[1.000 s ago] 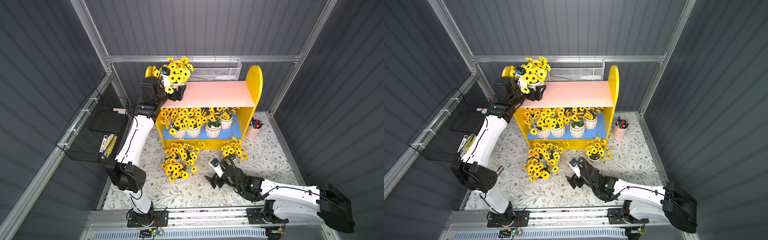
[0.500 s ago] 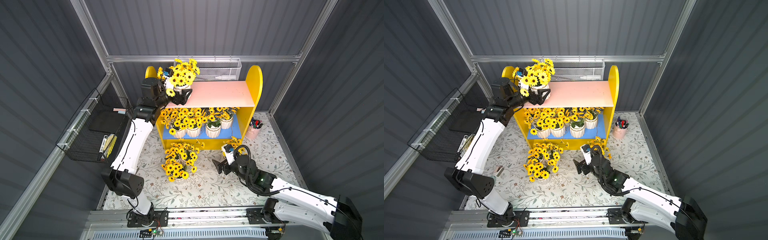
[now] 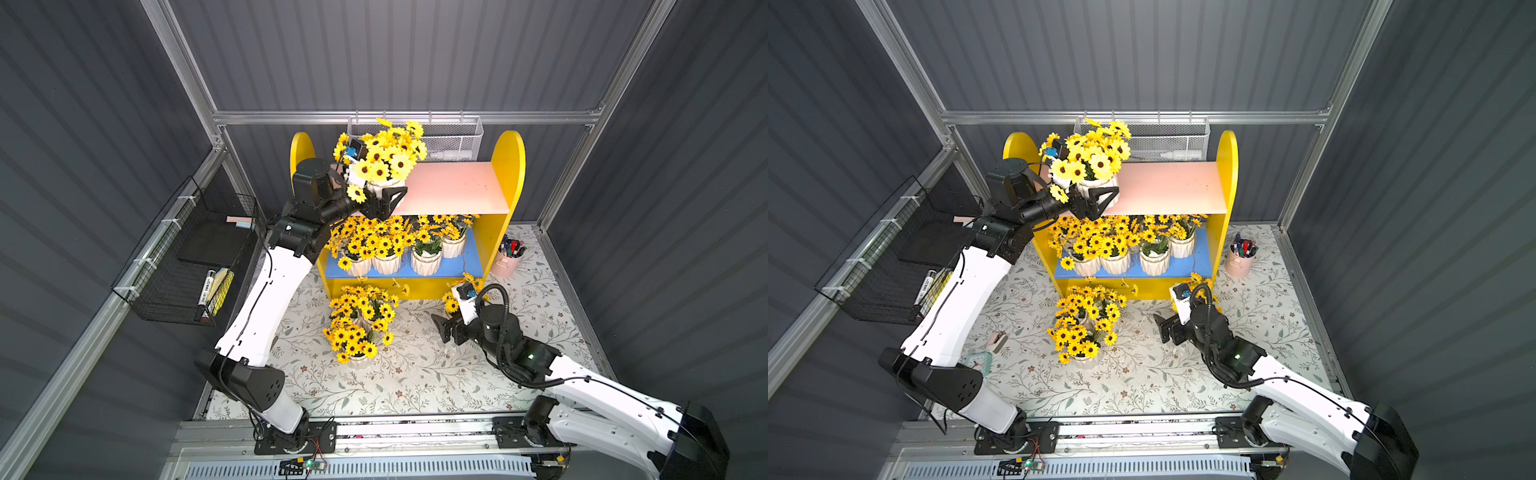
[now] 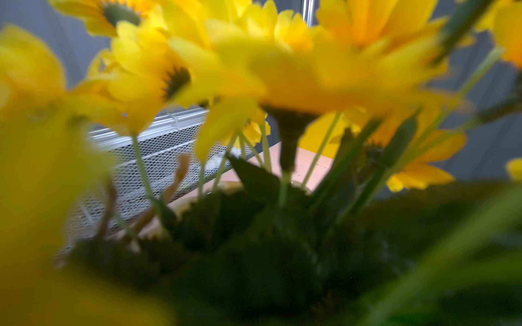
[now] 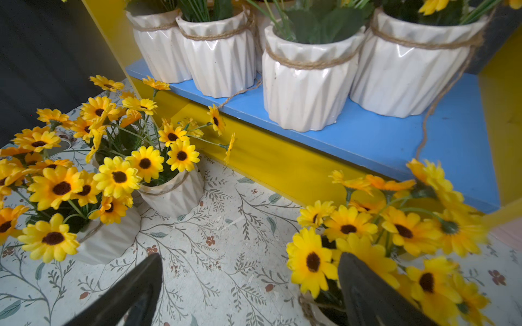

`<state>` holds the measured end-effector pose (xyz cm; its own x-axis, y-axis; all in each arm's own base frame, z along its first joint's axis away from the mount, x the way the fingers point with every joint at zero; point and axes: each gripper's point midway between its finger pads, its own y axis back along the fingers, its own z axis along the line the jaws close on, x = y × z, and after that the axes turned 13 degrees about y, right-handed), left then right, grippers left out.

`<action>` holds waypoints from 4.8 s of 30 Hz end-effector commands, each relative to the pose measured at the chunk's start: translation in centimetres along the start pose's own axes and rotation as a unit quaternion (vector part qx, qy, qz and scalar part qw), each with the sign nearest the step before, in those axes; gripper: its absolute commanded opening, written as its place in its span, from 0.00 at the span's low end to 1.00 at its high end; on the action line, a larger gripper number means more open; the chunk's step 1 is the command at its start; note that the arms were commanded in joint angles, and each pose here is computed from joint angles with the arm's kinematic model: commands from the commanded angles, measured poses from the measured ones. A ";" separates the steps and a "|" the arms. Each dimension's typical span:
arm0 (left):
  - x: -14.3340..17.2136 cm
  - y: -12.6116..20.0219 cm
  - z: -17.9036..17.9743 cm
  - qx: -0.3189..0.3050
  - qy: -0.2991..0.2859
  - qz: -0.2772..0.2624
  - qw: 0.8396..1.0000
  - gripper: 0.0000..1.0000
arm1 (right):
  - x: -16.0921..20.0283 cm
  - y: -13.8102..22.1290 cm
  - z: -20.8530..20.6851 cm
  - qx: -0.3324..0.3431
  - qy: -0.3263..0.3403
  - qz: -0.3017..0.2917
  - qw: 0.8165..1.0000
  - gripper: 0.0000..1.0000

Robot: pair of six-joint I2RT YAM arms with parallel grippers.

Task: Take the sunflower pots off the shelves
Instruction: Pick up the sunflower pot from the shelf, then place the sunflower pot at the center of the board, then pick up the sunflower pot from the shelf.

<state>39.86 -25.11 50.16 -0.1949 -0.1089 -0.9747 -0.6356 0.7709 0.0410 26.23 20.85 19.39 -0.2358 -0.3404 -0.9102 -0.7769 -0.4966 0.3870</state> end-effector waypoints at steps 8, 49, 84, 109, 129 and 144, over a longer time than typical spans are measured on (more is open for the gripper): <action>1.9 4.1 -8.1 0.063 -0.050 -0.013 0.997 0.00 | -2.1 2.4 -2.9 0.024 -0.054 -0.018 0.998 0.97; 44.5 -6.5 -21.9 0.174 -0.013 0.097 0.980 0.00 | -0.5 9.3 -15.7 0.222 -0.231 -0.045 0.946 0.98; 48.2 -2.9 -15.9 0.042 -0.139 0.270 0.952 0.99 | 0.5 8.7 -14.1 0.157 -0.247 -0.010 0.956 0.97; 20.8 11.8 6.5 -0.330 -0.060 0.182 0.924 0.99 | -8.6 -0.1 -5.7 0.027 -0.095 -0.035 0.995 0.99; 22.8 15.3 9.3 -0.353 0.036 0.131 0.926 0.99 | -9.6 -11.9 -6.3 0.048 0.007 -0.030 0.998 0.99; 22.5 15.4 9.0 -0.349 0.030 0.128 0.928 0.99 | -9.5 -14.8 -6.4 0.049 -0.011 -0.033 0.998 0.99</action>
<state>32.58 -9.91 26.20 -0.4510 -0.0312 -0.8920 -0.8817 0.1705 0.4399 42.80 25.77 21.84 -0.2344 -0.3190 -0.9183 -0.8282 -0.4292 0.3605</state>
